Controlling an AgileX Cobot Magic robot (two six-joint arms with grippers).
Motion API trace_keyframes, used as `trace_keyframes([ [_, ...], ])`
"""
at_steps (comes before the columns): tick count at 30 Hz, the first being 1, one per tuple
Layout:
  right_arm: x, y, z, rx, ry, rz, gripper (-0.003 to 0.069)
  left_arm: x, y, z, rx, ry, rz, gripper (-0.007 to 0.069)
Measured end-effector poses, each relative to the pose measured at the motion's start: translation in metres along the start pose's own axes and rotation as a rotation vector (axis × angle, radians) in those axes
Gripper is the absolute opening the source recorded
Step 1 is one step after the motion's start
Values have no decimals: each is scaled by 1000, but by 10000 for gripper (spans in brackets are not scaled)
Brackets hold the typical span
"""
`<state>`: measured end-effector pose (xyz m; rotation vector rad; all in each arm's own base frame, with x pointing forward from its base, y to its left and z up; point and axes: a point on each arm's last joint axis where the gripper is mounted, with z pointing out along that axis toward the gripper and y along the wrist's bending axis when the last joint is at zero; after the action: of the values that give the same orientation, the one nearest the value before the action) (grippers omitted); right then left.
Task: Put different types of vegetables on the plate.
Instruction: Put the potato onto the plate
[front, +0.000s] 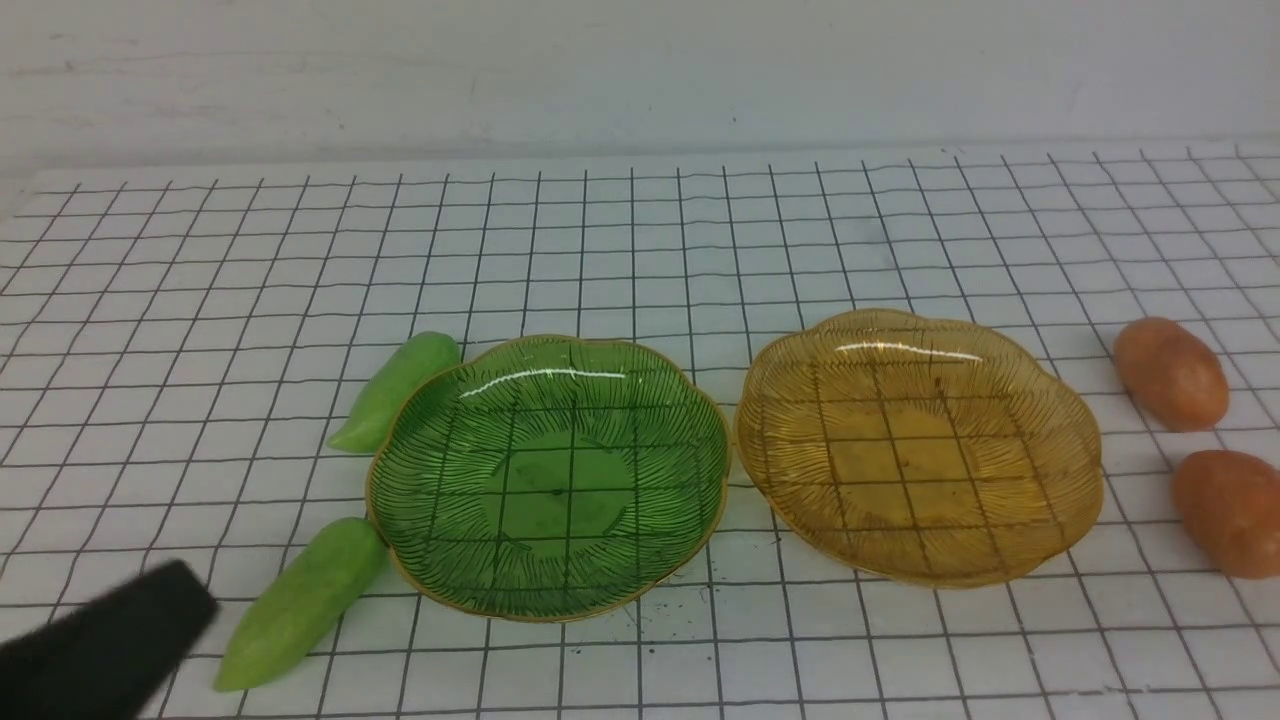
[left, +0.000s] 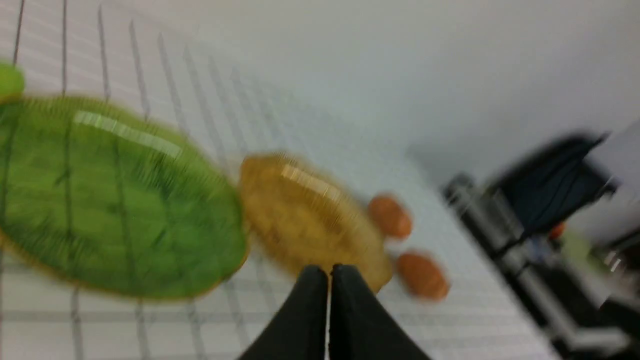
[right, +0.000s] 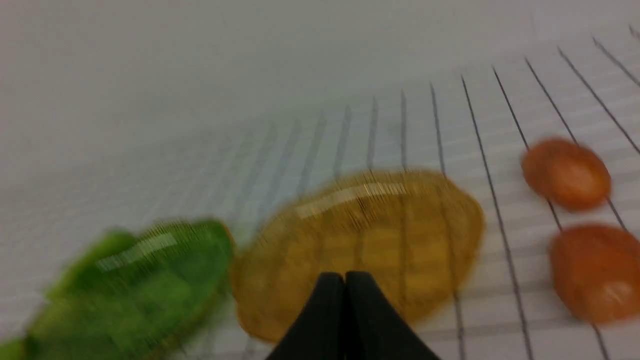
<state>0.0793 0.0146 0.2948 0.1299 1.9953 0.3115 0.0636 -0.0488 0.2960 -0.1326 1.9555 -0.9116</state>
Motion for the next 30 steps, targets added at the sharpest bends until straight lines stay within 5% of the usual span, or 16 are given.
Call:
trace_keyframes([
  [5, -16, -18, 35, 228, 262, -36, -8, -11, 16, 35, -179, 396, 57, -8],
  [10, -29, -36, 82, 420, 405, 2, 13, -24, 33, 66, -262, 579, 91, -6],
  [17, -29, -46, 128, 478, 532, 0, 100, -27, 43, 81, -272, 620, 138, -3],
  [27, -42, -59, 195, 512, 558, -77, 561, -29, 44, 83, -273, 602, 151, 13],
  [30, -34, -65, 210, 534, 586, -94, 644, -29, 44, 83, -273, 601, 151, 15],
])
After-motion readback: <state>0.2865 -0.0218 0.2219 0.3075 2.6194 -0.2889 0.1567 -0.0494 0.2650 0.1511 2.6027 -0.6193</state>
